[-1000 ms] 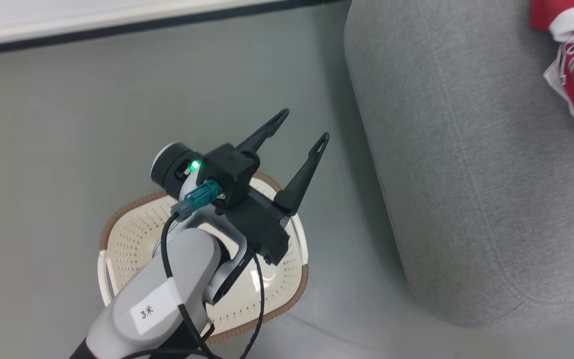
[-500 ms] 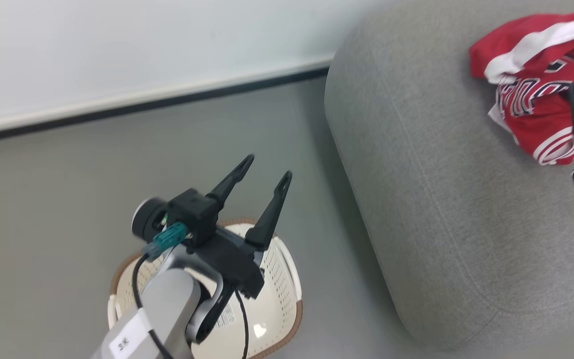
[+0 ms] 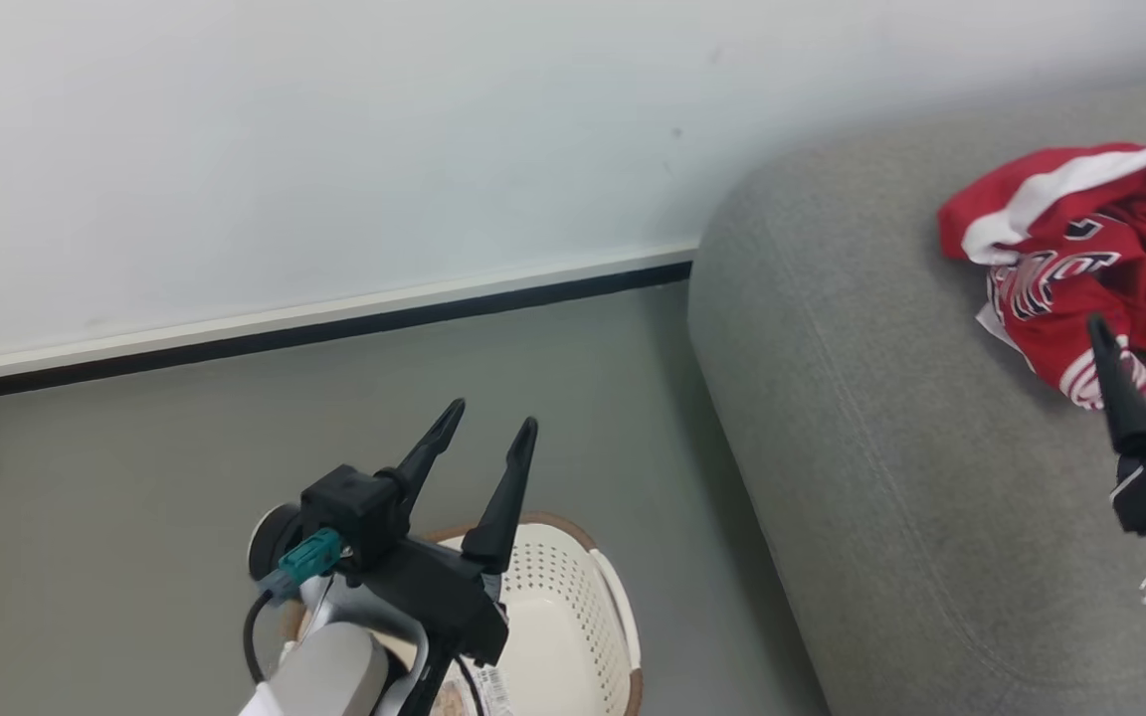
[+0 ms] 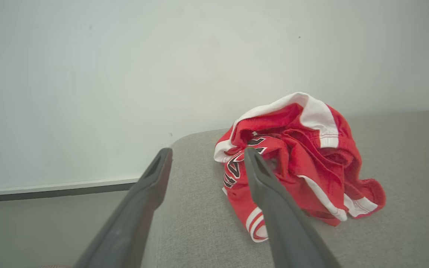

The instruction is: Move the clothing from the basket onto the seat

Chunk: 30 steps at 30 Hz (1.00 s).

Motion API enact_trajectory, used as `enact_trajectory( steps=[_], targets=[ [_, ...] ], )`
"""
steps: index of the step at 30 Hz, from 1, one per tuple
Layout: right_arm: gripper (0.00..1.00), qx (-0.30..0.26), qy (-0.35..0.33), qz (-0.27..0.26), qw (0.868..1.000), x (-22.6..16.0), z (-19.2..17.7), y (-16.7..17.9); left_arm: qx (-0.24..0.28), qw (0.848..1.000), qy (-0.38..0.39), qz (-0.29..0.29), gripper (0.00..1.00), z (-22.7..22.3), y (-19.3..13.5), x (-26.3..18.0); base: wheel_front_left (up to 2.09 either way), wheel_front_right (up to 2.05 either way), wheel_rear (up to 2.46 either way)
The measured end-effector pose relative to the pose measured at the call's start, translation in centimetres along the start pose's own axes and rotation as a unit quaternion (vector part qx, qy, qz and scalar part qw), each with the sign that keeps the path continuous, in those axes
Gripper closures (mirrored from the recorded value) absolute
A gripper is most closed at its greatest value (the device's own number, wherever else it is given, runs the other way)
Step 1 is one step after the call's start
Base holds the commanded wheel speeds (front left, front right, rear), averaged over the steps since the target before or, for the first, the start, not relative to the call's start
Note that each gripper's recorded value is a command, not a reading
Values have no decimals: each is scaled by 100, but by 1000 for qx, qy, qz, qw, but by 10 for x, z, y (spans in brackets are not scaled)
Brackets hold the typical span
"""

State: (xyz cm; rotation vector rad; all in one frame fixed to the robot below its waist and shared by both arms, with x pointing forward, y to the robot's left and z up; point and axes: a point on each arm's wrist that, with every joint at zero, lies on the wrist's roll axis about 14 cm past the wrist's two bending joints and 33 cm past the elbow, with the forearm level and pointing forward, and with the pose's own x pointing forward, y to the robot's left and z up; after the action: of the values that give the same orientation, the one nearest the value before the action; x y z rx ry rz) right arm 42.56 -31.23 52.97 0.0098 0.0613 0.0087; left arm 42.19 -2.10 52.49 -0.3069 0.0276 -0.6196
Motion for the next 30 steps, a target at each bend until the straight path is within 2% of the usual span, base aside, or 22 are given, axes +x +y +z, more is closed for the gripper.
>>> enact_trajectory(
  steps=[6, 15, 21, 30],
  targets=[
    [0, 22, -11, 60, 998, -3, -4, 48, 10, 998, -12, 67, 0, 9, 34, -32, 0, 0, 0],
    [0, 50, -38, 120, 991, -9, 3, 112, 7, 987, -49, 154, 0, 30, 73, -77, 0, 0, 0],
    [0, 86, -52, 138, 985, -12, 7, 143, -2, 973, -60, 224, 0, 31, 102, -114, 0, 0, 0],
    [0, 101, -50, 111, 987, -23, 0, 146, -15, 957, -58, 284, 0, 21, 123, -153, 0, 0, 0]
  ],
)
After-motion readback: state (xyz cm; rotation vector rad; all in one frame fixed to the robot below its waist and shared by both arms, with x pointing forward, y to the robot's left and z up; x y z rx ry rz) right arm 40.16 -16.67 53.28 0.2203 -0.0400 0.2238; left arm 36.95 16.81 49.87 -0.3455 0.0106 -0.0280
